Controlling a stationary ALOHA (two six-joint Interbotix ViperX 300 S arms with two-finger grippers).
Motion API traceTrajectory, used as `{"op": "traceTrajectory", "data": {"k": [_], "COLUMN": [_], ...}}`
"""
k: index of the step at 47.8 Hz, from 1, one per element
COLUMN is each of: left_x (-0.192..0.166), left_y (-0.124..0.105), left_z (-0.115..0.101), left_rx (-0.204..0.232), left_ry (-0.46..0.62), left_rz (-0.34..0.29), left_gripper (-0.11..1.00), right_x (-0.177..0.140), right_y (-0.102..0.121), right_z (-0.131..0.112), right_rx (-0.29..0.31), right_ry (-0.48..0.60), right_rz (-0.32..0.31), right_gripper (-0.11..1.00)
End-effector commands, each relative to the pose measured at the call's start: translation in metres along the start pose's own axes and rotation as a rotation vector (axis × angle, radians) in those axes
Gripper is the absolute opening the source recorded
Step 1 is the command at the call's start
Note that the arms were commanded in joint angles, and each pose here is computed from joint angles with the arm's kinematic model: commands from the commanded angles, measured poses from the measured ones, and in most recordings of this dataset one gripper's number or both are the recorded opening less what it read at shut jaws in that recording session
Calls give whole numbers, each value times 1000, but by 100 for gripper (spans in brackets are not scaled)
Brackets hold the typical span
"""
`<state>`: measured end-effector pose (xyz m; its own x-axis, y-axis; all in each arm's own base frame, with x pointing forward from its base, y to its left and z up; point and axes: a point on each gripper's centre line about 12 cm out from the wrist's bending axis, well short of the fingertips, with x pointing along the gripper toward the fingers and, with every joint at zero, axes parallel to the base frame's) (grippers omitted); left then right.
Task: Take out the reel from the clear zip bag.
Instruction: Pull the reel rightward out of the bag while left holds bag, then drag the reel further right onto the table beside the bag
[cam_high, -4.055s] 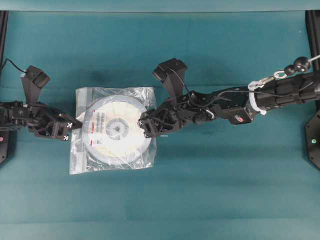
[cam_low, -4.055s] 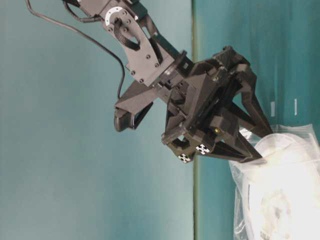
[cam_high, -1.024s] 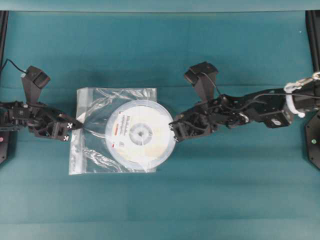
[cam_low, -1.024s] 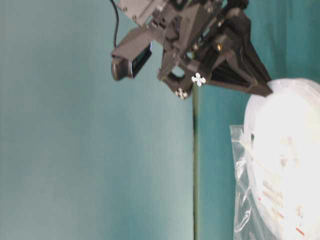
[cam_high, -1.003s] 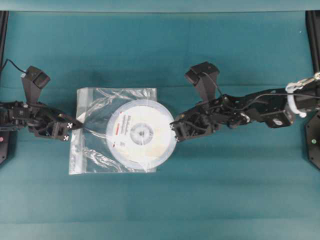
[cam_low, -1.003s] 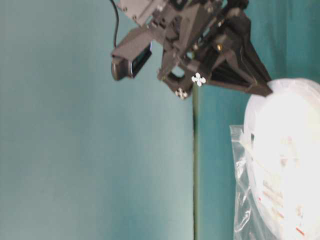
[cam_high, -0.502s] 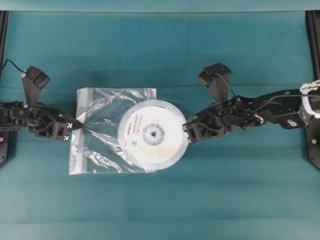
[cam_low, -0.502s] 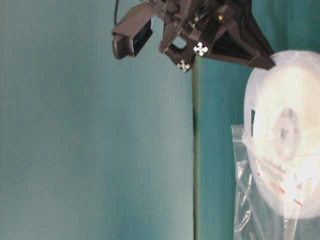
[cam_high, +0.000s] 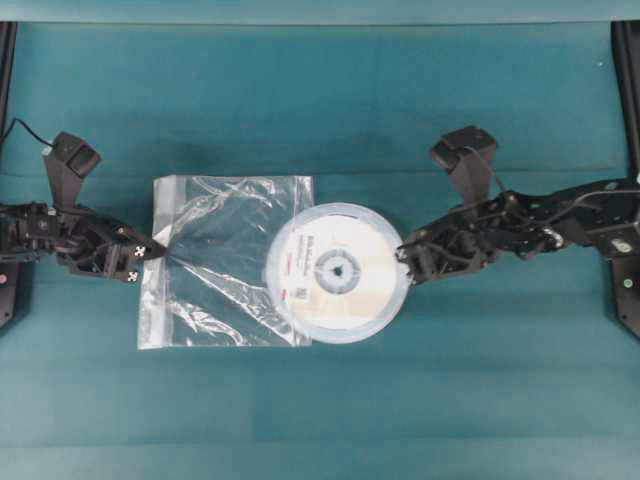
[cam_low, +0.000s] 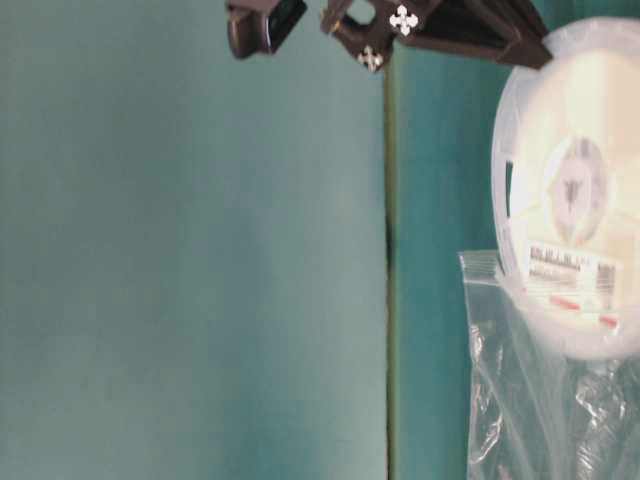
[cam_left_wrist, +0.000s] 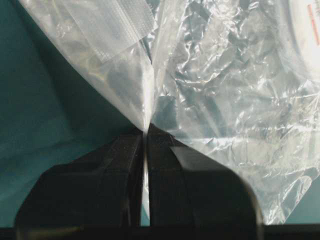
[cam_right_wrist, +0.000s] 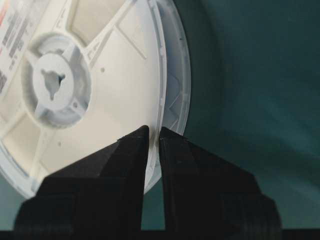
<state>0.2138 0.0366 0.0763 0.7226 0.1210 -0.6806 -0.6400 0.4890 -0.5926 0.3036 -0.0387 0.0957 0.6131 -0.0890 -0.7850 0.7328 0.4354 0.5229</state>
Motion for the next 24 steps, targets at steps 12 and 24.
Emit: {"op": "traceTrajectory", "data": {"k": [12,24], "left_x": [1,1], "left_y": [-3,-3], "left_z": [1,1], "left_rx": [2,2], "left_ry": [-3,-4], "left_rz": [-9,-9], "left_gripper": [1,1], "right_x": [-15,-22], "right_y": [-11,-19], "right_z": [2,-1], "right_rx": [33,40], "right_ry": [-30,-27], "right_rz": [8,2], "right_gripper": [12,12]}}
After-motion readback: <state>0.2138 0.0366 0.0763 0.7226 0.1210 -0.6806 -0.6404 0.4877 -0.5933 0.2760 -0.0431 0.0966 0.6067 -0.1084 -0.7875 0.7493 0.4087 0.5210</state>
